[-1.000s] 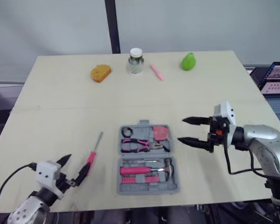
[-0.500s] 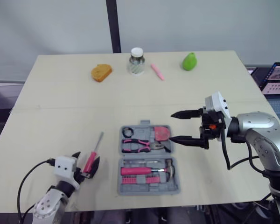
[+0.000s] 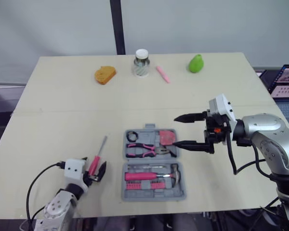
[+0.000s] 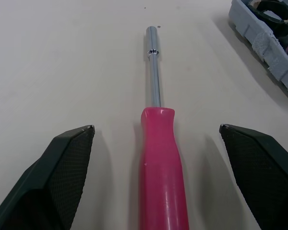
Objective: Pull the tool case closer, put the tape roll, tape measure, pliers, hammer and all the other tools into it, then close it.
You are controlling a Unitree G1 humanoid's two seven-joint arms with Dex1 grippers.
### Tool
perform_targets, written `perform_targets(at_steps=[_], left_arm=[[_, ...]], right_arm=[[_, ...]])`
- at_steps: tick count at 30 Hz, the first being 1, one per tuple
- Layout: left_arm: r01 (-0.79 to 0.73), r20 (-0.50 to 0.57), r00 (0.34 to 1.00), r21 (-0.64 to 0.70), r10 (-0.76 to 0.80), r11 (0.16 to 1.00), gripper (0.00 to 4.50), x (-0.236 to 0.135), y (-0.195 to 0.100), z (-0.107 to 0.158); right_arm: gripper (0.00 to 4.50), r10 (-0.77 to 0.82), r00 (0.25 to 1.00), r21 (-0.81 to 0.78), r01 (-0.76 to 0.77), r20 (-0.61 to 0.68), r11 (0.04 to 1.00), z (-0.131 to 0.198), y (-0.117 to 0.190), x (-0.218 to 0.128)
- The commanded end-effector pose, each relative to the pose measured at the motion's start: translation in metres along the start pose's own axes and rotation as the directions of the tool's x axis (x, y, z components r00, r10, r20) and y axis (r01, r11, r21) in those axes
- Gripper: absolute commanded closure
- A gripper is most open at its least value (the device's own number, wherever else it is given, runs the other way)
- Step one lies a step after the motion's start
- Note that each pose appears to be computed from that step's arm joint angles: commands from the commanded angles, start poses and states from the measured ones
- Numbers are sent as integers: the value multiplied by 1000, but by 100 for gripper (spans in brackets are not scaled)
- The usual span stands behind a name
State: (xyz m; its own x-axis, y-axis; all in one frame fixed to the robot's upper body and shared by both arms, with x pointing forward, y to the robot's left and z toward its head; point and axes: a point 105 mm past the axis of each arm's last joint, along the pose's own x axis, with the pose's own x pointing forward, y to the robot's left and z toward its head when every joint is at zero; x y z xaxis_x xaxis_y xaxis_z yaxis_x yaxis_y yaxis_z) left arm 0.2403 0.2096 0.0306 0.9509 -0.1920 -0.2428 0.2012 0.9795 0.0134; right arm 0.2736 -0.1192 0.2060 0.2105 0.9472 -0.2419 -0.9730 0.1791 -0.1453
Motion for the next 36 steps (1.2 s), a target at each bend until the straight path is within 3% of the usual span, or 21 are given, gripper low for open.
perform_targets(at_steps=[1,19,36], left_arm=[[4,-23,1000,6,-4,1000,0,4,-4,-3],[-8,-24,1000,9,8,1000,0,-3,-3,14],[-41,-130,991,-42,35,998,0,8,-3,15]], right_arm=[[2,29,999,-31,-29,13,999,9,6,1],[2,27,1000,-14,-27,11,1000,6,10,0],[2,38,999,-9,-38,27,999,1,11,3]])
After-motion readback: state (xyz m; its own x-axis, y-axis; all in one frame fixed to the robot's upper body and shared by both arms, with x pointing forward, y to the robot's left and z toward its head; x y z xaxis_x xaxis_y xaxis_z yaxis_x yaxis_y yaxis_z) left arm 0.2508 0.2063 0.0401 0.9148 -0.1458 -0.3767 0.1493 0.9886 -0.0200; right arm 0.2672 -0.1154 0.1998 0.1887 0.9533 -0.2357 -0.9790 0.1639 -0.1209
